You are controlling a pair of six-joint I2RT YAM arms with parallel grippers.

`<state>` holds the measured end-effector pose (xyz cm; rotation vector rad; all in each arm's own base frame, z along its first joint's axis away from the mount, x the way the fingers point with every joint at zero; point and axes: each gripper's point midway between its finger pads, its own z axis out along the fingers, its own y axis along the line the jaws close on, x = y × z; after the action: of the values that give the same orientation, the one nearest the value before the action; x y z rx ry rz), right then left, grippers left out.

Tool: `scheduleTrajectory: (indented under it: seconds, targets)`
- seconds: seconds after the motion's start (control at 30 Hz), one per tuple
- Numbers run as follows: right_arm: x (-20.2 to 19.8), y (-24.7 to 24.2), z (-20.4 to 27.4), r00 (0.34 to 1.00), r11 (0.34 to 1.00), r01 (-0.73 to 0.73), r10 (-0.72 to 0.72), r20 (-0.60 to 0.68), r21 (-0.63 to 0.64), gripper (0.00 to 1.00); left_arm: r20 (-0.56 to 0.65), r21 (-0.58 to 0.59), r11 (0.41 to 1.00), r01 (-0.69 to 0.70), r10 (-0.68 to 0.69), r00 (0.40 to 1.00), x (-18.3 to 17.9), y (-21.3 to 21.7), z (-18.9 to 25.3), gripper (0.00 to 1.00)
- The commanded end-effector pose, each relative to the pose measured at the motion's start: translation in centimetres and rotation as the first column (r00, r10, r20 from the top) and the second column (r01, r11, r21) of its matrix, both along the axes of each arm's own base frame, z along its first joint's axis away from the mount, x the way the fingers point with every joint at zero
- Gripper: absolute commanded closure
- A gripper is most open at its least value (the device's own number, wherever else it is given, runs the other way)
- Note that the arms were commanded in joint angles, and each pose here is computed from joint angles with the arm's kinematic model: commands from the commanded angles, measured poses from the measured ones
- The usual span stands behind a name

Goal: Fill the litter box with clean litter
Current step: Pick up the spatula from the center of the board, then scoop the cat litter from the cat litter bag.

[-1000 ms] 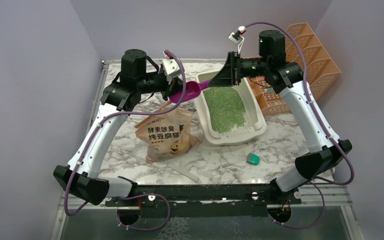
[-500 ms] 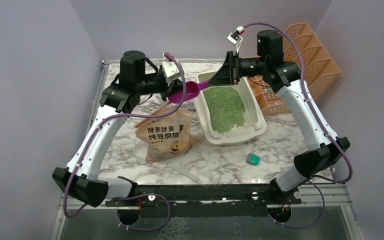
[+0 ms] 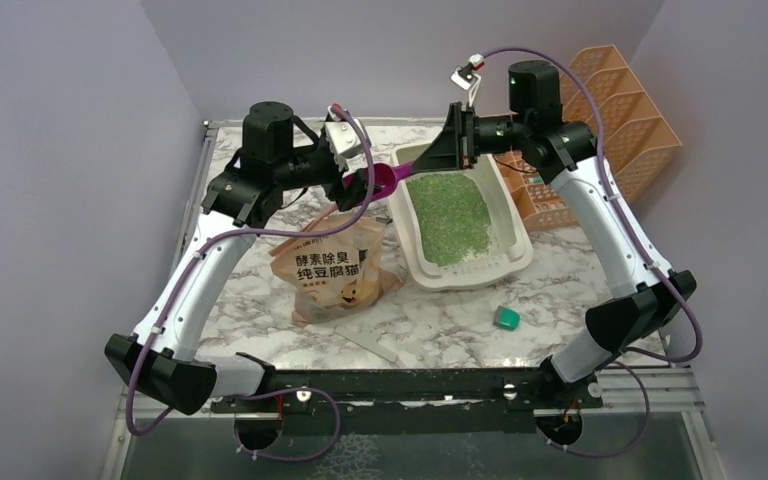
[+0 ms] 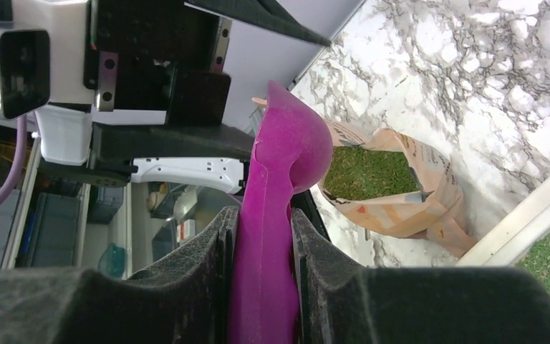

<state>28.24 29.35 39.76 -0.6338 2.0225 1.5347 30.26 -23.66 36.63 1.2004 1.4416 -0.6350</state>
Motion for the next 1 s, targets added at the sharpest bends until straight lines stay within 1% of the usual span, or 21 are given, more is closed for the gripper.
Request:
scheduleTrajectory:
  seconds: [0.0, 0.07, 0.17, 0.2, 0.23, 0.3, 0.37, 0.47, 0.6, 0.73, 0.8, 0.9, 0.97]
  targets:
    - [1.1, -1.0, 0.8, 0.997, 0.997, 0.069, -0.067, 0.049, -0.041, 0.99, 0.036, -0.063, 0.988, -0.141, 0.144, 0.989, 1.2, 1.1, 2.5, 0.17]
    - [1.7, -2.0, 0.6, 0.989, 0.986, 0.137, -0.13, 0.075, -0.097, 0.99, 0.007, -0.056, 0.98, -0.189, 0.189, 0.982, 1.5, 1.6, 1.8, 0.16]
    - [2.5, -3.6, 0.1, 0.971, 0.952, 0.234, -0.216, 0.106, -0.198, 0.99, -0.017, -0.045, 0.973, -0.228, 0.227, 0.974, 0.9, 2.4, 0.6, 0.15]
    - [2.2, -4.0, -0.6, 0.971, 0.943, 0.237, -0.223, 0.087, -0.233, 0.99, -0.03, -0.047, 0.967, -0.25, 0.249, 0.968, 0.7, 2.8, 0.5, 0.13]
    - [2.0, -4.2, -0.9, 0.972, 0.94, 0.233, -0.22, 0.079, -0.249, 0.99, -0.048, -0.048, 0.96, -0.275, 0.273, 0.961, 0.6, 3.2, 0.4, 0.12]
    - [1.5, -4.1, -1.5, 0.979, 0.944, 0.204, -0.198, 0.049, -0.261, 0.99, -0.118, -0.004, 0.952, -0.306, 0.303, 0.946, 0.0, 3.9, -0.6, 0.11]
    - [0.8, -3.9, -1.9, 0.986, 0.952, 0.163, -0.164, 0.017, -0.261, 0.99, -0.188, 0.06, 0.95, -0.307, 0.313, 0.931, -0.7, 4.2, -2.2, 0.06]
    - [0.5, -3.7, -2.9, 0.991, 0.955, 0.12, -0.132, -0.023, -0.271, 0.99, -0.251, 0.123, 0.948, -0.293, 0.316, 0.915, -1.7, 4.7, -4.1, 0.04]
    - [0.7, -3.1, -4.0, 0.992, 0.955, 0.078, -0.103, -0.071, -0.287, 0.99, -0.256, 0.15, 0.942, -0.3, 0.331, 0.908, -2.6, 5.4, -4.6, 0.04]
    - [0.6, -2.0, -5.3, 0.992, 0.947, 0.042, -0.077, -0.098, -0.318, 0.99, -0.234, 0.205, 0.906, -0.371, 0.413, 0.88, -2.4, 7.0, -5.1, 0.03]
    - [0.5, -1.4, -5.9, 0.992, 0.944, 0.026, -0.065, -0.108, -0.328, 0.99, -0.227, 0.226, 0.87, -0.438, 0.484, 0.845, -1.9, 8.1, -5.1, 0.05]
    - [0.8, -0.9, -6.5, 0.991, 0.939, 0.022, -0.066, -0.117, -0.342, 0.99, -0.212, 0.214, 0.861, -0.461, 0.501, 0.839, -2.2, 8.6, -4.6, 0.06]
    - [0.9, -0.5, -7.0, 0.99, 0.935, 0.016, -0.065, -0.125, -0.355, 0.99, -0.219, 0.235, 0.852, -0.468, 0.516, 0.828, -2.4, 8.9, -5.4, 0.06]
